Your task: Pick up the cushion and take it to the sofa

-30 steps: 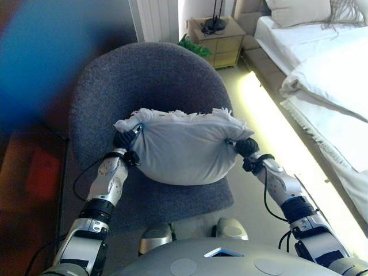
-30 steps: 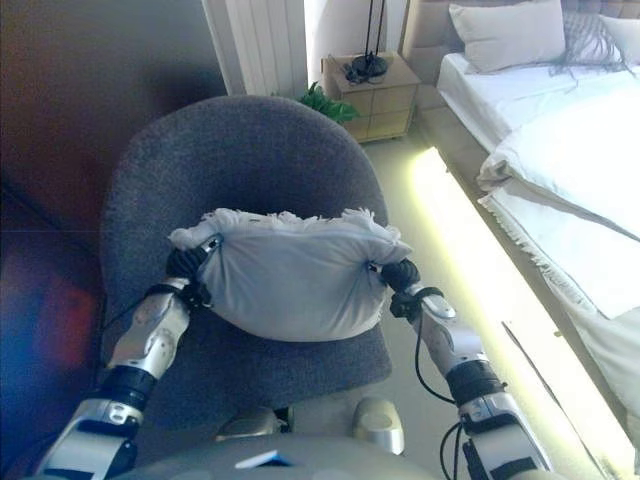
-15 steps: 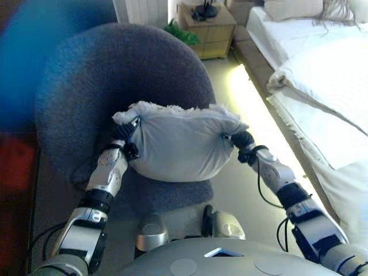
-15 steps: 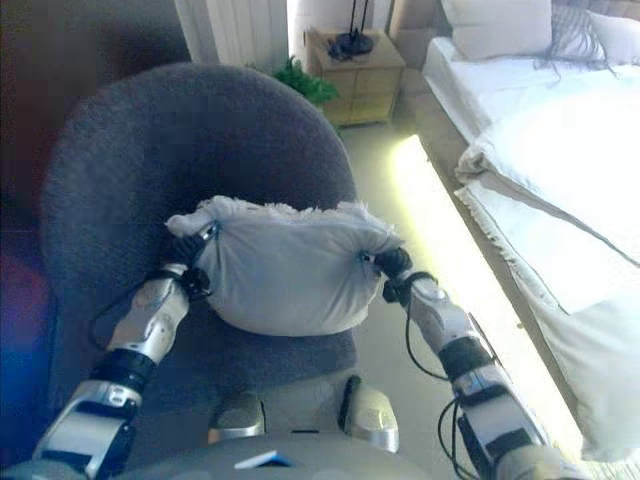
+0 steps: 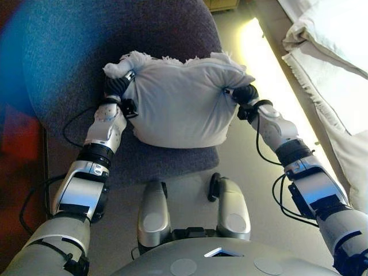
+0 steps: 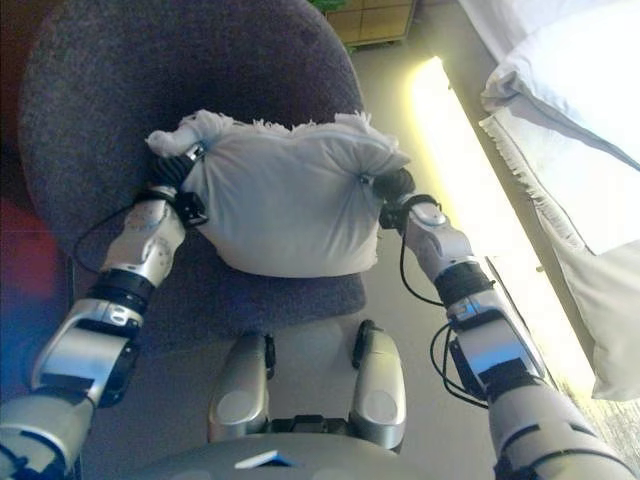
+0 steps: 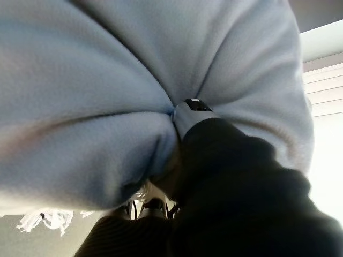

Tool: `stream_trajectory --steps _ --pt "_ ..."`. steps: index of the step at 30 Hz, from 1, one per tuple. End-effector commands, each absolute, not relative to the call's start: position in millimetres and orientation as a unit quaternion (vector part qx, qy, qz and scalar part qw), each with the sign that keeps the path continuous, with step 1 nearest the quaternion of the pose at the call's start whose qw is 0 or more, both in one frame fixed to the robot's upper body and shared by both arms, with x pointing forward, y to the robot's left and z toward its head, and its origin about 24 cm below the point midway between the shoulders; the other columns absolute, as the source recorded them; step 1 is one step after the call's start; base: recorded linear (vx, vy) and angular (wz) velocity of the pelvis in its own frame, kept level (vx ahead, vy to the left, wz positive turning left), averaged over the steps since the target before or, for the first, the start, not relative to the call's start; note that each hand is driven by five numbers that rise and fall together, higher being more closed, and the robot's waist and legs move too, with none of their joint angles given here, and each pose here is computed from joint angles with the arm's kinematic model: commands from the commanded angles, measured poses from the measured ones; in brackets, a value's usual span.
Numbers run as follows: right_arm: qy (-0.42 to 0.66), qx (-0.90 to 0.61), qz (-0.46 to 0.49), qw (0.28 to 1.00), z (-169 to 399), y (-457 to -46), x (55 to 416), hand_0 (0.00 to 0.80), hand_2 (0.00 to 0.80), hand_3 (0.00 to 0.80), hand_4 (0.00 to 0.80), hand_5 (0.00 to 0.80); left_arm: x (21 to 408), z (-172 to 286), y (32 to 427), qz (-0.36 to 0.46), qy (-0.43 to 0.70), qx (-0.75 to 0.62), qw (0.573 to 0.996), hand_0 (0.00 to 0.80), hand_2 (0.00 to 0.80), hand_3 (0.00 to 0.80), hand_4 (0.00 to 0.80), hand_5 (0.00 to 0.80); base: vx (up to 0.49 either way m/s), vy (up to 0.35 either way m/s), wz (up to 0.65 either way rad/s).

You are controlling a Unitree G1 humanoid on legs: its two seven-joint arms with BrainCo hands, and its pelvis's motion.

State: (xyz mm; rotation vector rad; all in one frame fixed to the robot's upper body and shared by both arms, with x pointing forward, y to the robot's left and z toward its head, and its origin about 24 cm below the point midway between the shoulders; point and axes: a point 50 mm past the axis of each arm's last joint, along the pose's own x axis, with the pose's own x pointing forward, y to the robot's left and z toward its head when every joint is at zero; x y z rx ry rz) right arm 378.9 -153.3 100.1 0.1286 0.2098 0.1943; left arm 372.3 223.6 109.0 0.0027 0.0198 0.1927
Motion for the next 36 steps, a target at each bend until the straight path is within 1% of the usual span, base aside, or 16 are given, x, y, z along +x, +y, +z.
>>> stream_trajectory --steps 1,8,11,15,21,27,31,32,33,34,36 --pt "0.015 0.089 0.167 0.982 151.1 -116.5 391.7 0.8 0.8 0.8 0.8 0.8 396.8 179.5 196.0 0.055 -0.096 -0.011 0.994 0.8 0.8 0.8 0.8 0.8 0.045 -0.015 -0.07" --pt "-0.02 0.072 0.173 0.982 176.2 -105.6 396.6 0.8 0.8 0.8 0.8 0.8 401.4 205.2 200.8 0.07 -0.136 -0.04 0.988 0.8 0.8 0.8 0.8 0.8 0.079 -0.008 -0.1" --pt "0.0 0.055 0.175 0.983 177.7 -99.9 398.8 0.8 0.8 0.8 0.8 0.8 403.8 207.0 193.8 0.059 -0.126 -0.015 0.99 0.8 0.8 0.8 0.8 0.8 0.171 -0.021 -0.01" --pt "0.021 0.044 0.205 0.977 179.0 -91.9 399.2 0.8 0.8 0.8 0.8 0.8 412.0 216.9 194.0 0.074 -0.094 -0.026 0.993 0.8 0.8 0.8 0.8 0.8 0.082 -0.033 0.02" --pt "-0.007 0.034 0.247 0.968 195.2 -69.3 395.7 0.8 0.8 0.8 0.8 0.8 415.3 240.0 200.5 0.087 -0.127 -0.042 0.987 0.8 0.8 0.8 0.8 0.8 -0.072 0.016 0.0" --pt "0.006 0.017 0.282 0.959 179.0 -54.4 381.1 0.8 0.8 0.8 0.8 0.8 414.3 246.6 194.5 0.073 -0.161 -0.063 0.982 0.8 0.8 0.8 0.8 0.8 -0.001 0.006 -0.02" --pt "0.031 0.006 0.283 0.959 173.5 -53.2 381.8 0.791 0.791 0.791 0.791 0.791 417.0 249.5 189.9 0.065 -0.143 -0.05 0.986 0.8 0.8 0.8 0.8 0.8 -0.026 0.019 -0.1" --pt "0.036 0.005 0.281 0.959 173.2 -54.1 383.2 0.238 0.238 0.238 0.238 0.238 417.9 249.3 189.6 0.064 -0.139 -0.045 0.987 0.8 0.8 0.8 0.8 0.8 -0.021 0.015 -0.04" --pt "0.039 0.005 0.277 0.96 172.8 -56.3 384.6 0.0 0.0 0.0 0.0 0.0 418.5 249.1 190.0 0.066 -0.136 -0.043 0.988 0.075 0.075 0.075 0.075 0.075 -0.013 0.016 -0.03" --pt "0.042 0.005 0.272 0.961 172.1 -58.5 385.8 0.0 0.0 0.0 0.0 0.0 418.9 249.1 190.7 0.07 -0.133 -0.043 0.988 0.0 0.0 0.0 0.0 0.0 0.0 0.0 0.0" --pt "0.044 0.017 0.253 0.966 171.0 -64.1 388.1 0.0 0.0 0.0 0.0 0.0 419.0 249.1 194.5 0.081 -0.131 -0.052 0.987 0.0 0.0 0.0 0.0 0.0 0.0 0.0 0.0"
